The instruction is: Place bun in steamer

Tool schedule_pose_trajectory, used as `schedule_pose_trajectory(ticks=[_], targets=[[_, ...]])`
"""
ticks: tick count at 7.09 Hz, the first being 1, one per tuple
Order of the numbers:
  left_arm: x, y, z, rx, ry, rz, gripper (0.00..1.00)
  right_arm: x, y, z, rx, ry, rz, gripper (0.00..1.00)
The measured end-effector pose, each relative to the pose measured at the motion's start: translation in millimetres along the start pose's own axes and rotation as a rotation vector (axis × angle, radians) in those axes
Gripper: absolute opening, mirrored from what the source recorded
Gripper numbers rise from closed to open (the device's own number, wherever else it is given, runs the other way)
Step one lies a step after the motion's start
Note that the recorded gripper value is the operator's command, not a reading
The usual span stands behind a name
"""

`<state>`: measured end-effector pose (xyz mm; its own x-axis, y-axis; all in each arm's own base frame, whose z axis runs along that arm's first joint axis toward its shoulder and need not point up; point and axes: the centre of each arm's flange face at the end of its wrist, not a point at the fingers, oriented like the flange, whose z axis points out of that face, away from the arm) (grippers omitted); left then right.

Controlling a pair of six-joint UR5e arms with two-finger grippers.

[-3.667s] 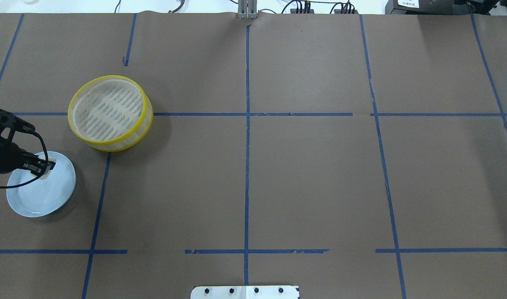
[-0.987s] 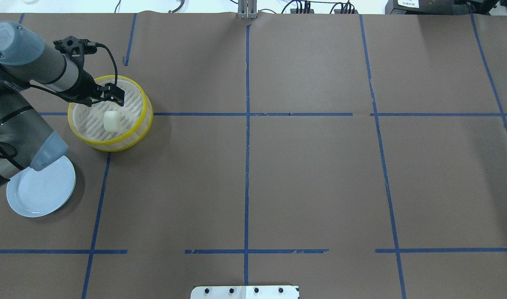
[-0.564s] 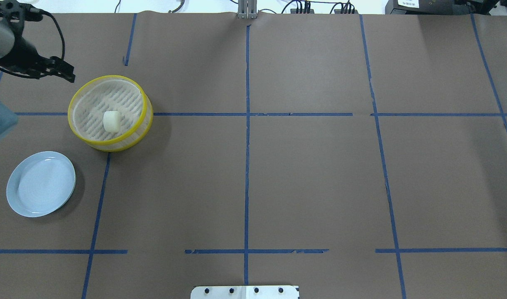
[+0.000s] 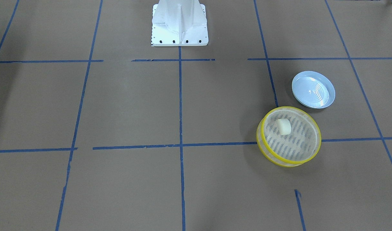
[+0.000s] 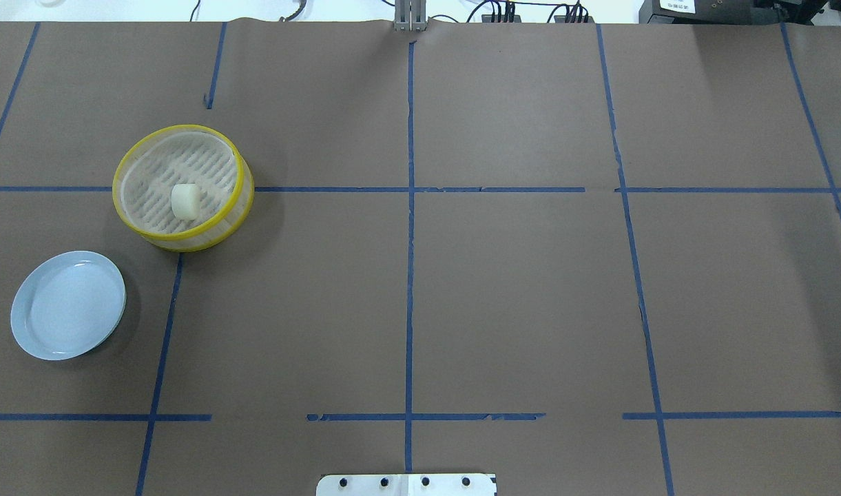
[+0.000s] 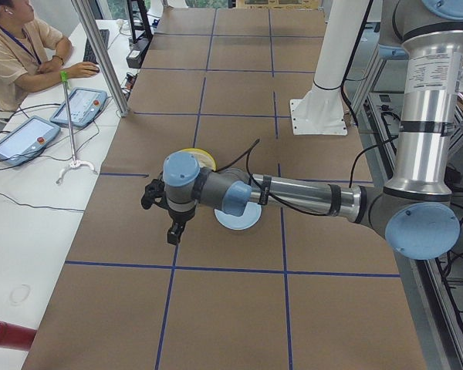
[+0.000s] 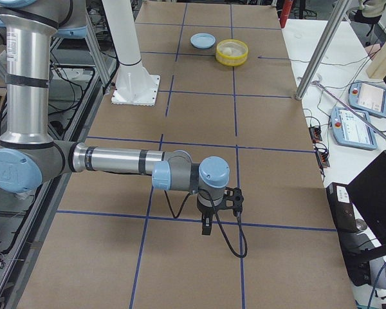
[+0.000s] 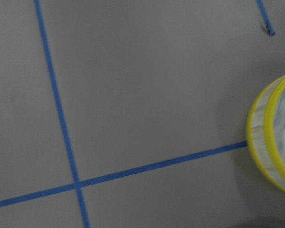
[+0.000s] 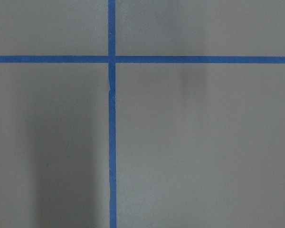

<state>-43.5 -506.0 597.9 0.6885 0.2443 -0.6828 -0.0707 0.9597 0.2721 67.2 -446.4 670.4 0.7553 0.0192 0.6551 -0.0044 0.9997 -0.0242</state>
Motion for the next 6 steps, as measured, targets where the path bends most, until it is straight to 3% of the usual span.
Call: schedule_pose_trajectory(ticks=[2,6], targets=[[-30,22,-12,-0.078,0.003,-0.084,1.0,0,0,0,0.0,0.0,0.0,1.0],[-55,56,10,-0.131,0.014,-0.14,1.0,0,0,0,0.0,0.0,0.0,1.0]])
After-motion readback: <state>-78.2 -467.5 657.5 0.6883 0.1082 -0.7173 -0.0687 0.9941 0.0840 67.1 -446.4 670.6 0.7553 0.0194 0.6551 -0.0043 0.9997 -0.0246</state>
